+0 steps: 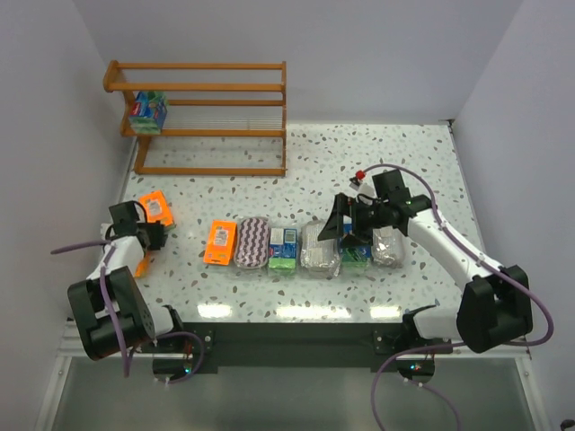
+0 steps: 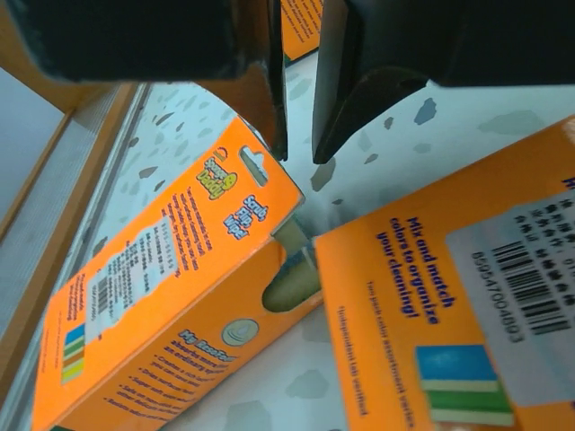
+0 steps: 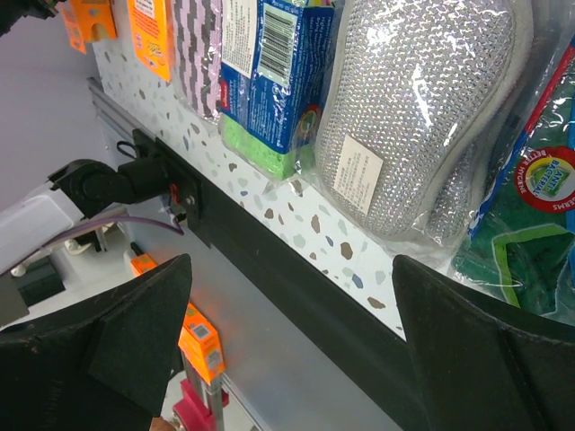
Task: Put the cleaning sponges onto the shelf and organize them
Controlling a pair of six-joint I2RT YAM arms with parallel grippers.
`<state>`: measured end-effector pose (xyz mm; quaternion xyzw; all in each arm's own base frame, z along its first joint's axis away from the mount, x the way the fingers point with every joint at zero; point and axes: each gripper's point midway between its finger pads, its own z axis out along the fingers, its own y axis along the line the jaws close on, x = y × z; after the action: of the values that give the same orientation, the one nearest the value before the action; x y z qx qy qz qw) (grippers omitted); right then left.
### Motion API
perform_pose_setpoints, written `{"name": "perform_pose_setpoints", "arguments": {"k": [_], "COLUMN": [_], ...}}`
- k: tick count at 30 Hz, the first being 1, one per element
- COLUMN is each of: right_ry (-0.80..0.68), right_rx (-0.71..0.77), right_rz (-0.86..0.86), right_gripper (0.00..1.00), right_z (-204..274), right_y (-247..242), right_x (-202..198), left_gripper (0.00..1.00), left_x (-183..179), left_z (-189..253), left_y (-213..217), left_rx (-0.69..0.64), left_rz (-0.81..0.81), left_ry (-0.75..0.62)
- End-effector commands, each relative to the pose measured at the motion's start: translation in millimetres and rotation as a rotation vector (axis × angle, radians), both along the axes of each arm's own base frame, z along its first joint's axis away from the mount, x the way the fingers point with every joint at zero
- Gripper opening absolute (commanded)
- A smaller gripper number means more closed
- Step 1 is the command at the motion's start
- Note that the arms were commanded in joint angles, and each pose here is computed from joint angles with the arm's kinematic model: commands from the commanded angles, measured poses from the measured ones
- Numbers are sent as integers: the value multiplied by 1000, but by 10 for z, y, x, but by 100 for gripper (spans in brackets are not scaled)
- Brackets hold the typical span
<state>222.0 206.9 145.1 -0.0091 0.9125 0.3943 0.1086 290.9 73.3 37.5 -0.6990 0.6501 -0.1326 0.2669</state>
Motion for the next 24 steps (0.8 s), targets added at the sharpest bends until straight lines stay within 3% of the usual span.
{"name": "perform_pose_setpoints", "arguments": {"k": [1, 4, 8, 11, 15, 19, 24], "right_ry": [-45, -40, -29, -31, -33, -40, -33], "right_rx": [14, 14, 16, 18, 14, 12, 1], "right_rz": [8, 1, -3, -2, -1, -3, -7], "right_gripper": [97, 97, 97, 97, 97, 97, 97], "right_z": [129, 100, 63, 69, 74, 95, 91], "right_y": [38, 43, 54, 61, 61, 63, 48], "right_x": [99, 116, 129, 144, 162, 184, 176], "left_gripper": [22, 29, 54, 65, 72, 85, 90], "left_x": [259, 209, 93, 34, 37, 111, 197], "left_z": [323, 444, 520, 514, 449, 432, 466], "left_y": [95, 29, -36, -40, -10, 38, 143], "left_rx": [66, 62, 51, 49, 38, 25, 37], "left_rz": [-58, -80, -77, -62, -33, 5, 66], "left_ry": [-117, -141, -146, -132, -113, -125, -156]}}
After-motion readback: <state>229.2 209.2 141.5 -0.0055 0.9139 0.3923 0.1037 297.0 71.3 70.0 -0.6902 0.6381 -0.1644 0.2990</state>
